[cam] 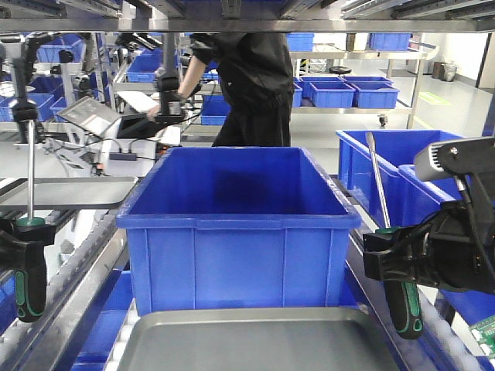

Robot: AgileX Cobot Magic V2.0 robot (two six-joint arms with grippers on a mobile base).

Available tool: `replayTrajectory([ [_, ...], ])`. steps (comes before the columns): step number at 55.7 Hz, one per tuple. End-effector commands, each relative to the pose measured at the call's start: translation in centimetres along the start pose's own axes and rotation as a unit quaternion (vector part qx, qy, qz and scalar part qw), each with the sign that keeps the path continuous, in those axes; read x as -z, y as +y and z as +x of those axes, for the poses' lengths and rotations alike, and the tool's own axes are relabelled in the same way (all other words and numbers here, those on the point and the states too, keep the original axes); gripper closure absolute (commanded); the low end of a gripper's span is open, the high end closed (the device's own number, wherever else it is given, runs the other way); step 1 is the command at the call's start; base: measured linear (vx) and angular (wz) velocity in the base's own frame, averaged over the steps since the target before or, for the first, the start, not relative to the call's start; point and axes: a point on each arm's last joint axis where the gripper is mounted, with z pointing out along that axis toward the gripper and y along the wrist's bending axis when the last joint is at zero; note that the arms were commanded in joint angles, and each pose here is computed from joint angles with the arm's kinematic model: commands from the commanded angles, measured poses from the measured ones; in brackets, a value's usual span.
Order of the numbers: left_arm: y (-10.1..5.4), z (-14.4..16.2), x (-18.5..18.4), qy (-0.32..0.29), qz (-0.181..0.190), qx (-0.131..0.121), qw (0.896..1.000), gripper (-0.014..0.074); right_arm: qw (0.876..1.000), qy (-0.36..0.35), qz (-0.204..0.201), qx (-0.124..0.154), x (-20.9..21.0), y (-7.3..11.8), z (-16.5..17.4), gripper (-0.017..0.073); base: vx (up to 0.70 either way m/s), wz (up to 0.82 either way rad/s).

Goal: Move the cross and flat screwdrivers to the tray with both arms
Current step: 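Lower both grippers with screwdrivers toward the metal tray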

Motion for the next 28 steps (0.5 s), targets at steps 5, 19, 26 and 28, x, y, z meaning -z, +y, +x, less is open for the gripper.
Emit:
replayTrajectory([
  [5, -0.21, -1.71, 1.24, -0.062, -0.005, 0.010, 0.998, 0.0591, 0.997, -0.071, 0.000, 0.008, 1.42, 0.06, -1.98, 0.0567, 0.08, 0.03],
  [19, -0.19, -1.77, 1.24, -0.065, -0.007, 0.010, 0.998, 0.0591, 0.997, -0.071, 0.000, 0.008, 1.42, 0.06, -1.98, 0.0567, 0.04, 0.01],
  [26, -0.19, -1.77, 1.25, -0.066, -0.007, 0.010, 0.998, 0.0591, 0.997, -0.071, 0.000, 0.008, 1.42, 0.06, -1.98, 0.0567, 0.00, 0.00],
  [28, -0.19, -1.76, 1.24, -0.065, -0.007, 0.010, 0.998, 0.0591, 0.997, -0.071, 0.000, 0.007, 1.42, 0.06, -1.98, 0.0567, 0.00, 0.00],
])
